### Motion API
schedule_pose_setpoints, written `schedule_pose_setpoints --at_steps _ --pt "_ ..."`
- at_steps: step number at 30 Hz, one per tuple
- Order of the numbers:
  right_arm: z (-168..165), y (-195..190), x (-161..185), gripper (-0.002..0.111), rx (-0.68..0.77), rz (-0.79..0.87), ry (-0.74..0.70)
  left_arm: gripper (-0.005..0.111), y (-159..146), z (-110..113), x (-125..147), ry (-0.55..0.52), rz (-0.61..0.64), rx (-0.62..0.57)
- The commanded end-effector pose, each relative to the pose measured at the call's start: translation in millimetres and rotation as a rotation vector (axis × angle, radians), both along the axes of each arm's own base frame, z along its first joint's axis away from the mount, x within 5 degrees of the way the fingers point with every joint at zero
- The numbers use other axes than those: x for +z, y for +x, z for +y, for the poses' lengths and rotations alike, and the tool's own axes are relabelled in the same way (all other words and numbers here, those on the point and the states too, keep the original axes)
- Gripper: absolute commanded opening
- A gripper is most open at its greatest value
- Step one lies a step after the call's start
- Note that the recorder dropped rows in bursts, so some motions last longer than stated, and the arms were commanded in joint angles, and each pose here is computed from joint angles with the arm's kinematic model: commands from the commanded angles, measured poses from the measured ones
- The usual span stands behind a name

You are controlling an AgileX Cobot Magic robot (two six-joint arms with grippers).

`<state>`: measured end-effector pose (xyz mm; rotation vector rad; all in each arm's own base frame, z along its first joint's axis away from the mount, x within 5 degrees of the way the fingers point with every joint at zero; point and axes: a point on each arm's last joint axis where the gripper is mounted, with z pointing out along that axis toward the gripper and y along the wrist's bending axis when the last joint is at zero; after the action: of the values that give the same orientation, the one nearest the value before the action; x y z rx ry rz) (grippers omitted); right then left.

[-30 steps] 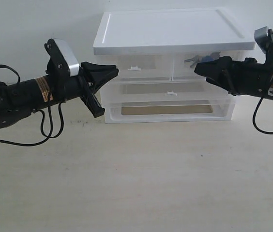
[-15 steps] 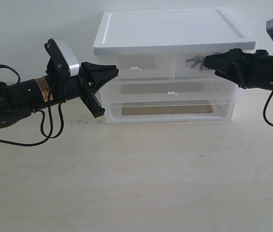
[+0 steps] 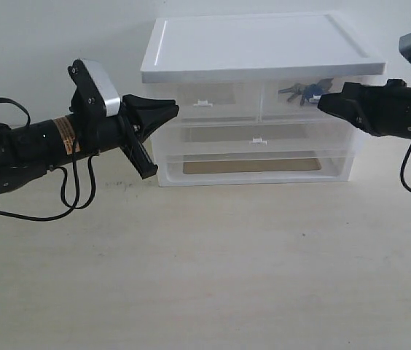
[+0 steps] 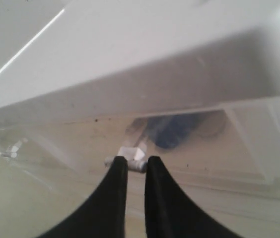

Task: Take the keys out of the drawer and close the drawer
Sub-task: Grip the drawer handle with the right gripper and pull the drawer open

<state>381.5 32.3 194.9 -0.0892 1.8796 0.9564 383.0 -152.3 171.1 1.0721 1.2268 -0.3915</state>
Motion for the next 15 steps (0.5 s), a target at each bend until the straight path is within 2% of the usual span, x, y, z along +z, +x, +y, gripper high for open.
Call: schedule_pose_setpoints --at_steps 1,9,15 --pt "1 -1 12 0.000 0.033 -0.069 0.022 0.004 0 -1 1 0.006 -0.003 -0.001" --pt "4 -16 11 0.000 0.061 -0.054 0.036 0.004 5 2 2 -0.017 0.014 0.056" --pt "5 -26 9 0.000 0.073 -0.034 -0.015 0.004 12 4 4 -0.055 0.014 0.120"
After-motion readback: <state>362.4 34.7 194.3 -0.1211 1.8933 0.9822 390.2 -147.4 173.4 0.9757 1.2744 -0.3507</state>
